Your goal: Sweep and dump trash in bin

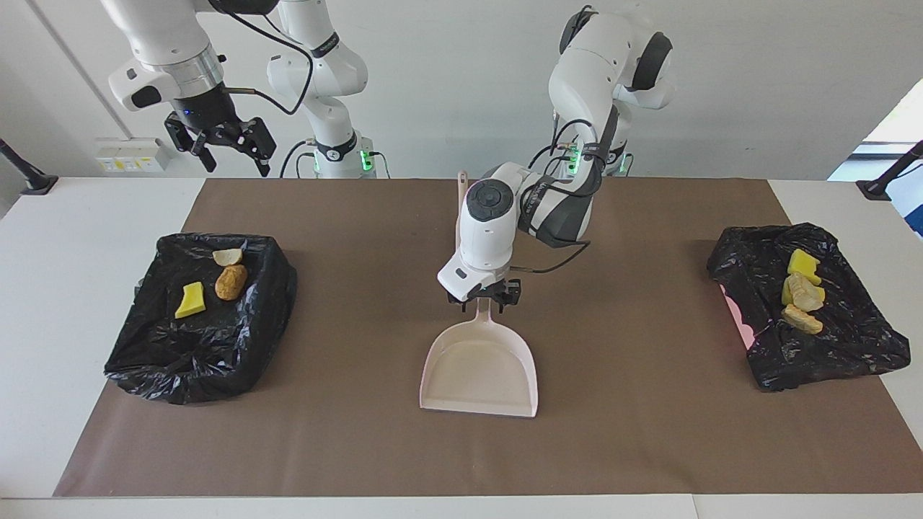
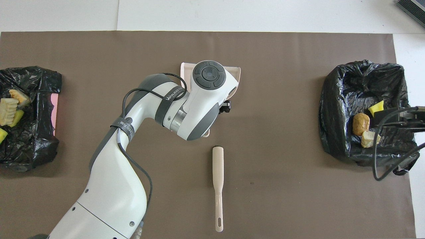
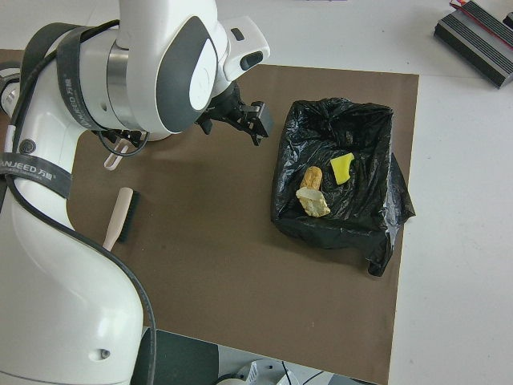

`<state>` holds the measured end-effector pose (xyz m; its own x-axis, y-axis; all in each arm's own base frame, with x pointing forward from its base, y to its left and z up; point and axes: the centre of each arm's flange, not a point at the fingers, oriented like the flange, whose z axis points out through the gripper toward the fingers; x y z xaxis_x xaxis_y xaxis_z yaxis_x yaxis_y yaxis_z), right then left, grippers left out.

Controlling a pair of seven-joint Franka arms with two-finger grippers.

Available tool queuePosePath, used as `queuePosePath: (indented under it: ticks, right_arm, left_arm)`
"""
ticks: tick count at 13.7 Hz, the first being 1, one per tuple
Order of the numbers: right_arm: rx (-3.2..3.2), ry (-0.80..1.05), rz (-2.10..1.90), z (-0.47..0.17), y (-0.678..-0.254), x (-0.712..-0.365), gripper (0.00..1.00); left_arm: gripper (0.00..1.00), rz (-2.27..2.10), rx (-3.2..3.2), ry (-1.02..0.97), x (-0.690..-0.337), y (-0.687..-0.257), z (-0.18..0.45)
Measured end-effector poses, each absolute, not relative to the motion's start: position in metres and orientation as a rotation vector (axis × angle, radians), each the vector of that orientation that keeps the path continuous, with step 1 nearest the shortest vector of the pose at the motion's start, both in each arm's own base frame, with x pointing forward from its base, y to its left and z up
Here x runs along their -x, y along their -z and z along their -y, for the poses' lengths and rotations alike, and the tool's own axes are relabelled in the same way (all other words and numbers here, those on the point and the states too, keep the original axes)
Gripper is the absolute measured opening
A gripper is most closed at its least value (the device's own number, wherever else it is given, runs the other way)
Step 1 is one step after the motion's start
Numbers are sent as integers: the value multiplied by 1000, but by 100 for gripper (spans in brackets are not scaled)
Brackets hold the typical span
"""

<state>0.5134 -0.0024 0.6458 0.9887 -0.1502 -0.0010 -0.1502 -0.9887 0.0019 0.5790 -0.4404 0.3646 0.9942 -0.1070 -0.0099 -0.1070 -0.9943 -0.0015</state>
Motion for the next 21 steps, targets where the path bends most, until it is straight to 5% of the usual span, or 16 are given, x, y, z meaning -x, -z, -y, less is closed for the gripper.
queuePosePath:
  ticks: [1,9,14,21]
  right_arm:
    - [-3129,-3,257,-2,-646,-514,100]
    - [-3125,-23,284,-15,-648,-515,100]
    - [-3125,-39,307,-7,-652,-520,100]
    - [-3126,-37,299,-4,-652,-520,100]
  left_arm:
    - [100,-159,3137,1,-580,-375,435]
    - [100,-345,3111,91,-551,-550,207]
    - [100,-403,3090,126,-532,-618,92]
    - [100,-423,3102,46,-518,-689,52]
